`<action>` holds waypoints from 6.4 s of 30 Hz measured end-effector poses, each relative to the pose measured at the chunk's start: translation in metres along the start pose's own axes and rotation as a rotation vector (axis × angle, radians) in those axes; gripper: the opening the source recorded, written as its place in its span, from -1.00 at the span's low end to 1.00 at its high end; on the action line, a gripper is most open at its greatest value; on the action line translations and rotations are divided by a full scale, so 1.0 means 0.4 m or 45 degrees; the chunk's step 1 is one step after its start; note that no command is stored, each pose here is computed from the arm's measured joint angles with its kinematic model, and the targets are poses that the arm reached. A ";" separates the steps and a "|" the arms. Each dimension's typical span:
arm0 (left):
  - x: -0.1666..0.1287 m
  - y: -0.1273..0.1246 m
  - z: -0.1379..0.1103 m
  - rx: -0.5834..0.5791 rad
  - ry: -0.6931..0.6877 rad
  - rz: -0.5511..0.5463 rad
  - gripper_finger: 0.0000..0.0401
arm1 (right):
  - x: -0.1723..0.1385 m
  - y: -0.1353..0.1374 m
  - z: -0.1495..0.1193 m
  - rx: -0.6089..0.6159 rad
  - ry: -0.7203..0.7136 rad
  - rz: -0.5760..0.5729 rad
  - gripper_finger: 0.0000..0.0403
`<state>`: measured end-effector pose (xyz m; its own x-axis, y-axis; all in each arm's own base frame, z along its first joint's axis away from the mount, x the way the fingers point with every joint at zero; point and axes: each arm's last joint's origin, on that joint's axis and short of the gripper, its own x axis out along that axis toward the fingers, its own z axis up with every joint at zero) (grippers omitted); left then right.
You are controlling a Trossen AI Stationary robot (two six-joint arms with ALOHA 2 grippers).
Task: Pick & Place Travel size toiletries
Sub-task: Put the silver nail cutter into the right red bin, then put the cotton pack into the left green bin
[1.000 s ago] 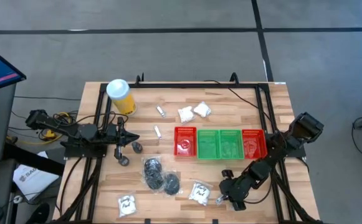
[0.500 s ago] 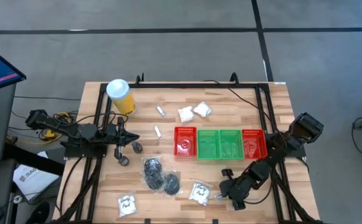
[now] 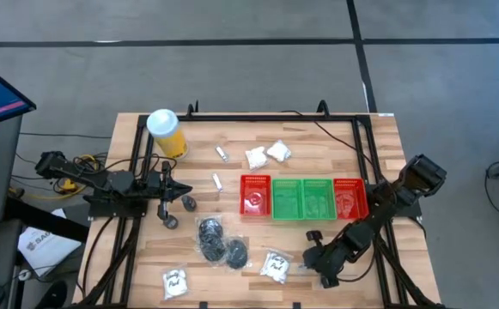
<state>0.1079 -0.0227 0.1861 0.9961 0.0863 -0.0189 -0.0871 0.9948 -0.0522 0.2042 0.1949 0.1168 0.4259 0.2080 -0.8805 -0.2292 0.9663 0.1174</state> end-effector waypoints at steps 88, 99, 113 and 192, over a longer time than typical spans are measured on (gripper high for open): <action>0.000 0.000 0.005 -0.010 -0.025 -0.001 -0.94 | -0.343 -0.141 -0.163 1.083 -0.012 -1.067 -0.82; 0.000 0.000 0.006 -0.012 -0.028 -0.002 -0.94 | -0.341 -0.141 -0.162 1.080 -0.009 -1.070 -0.70; 0.000 0.000 0.006 -0.012 -0.028 -0.002 -0.94 | -0.341 -0.143 -0.161 1.086 -0.008 -1.073 -0.66; 0.000 0.000 0.006 -0.014 -0.032 -0.002 -0.94 | 0.028 -0.031 0.035 0.269 -0.147 -0.159 -0.17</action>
<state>0.1079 -0.0228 0.1887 0.9963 0.0859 0.0066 -0.0853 0.9944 -0.0628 0.2241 0.1872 0.1120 0.5392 0.0897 -0.8374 0.0136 0.9933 0.1151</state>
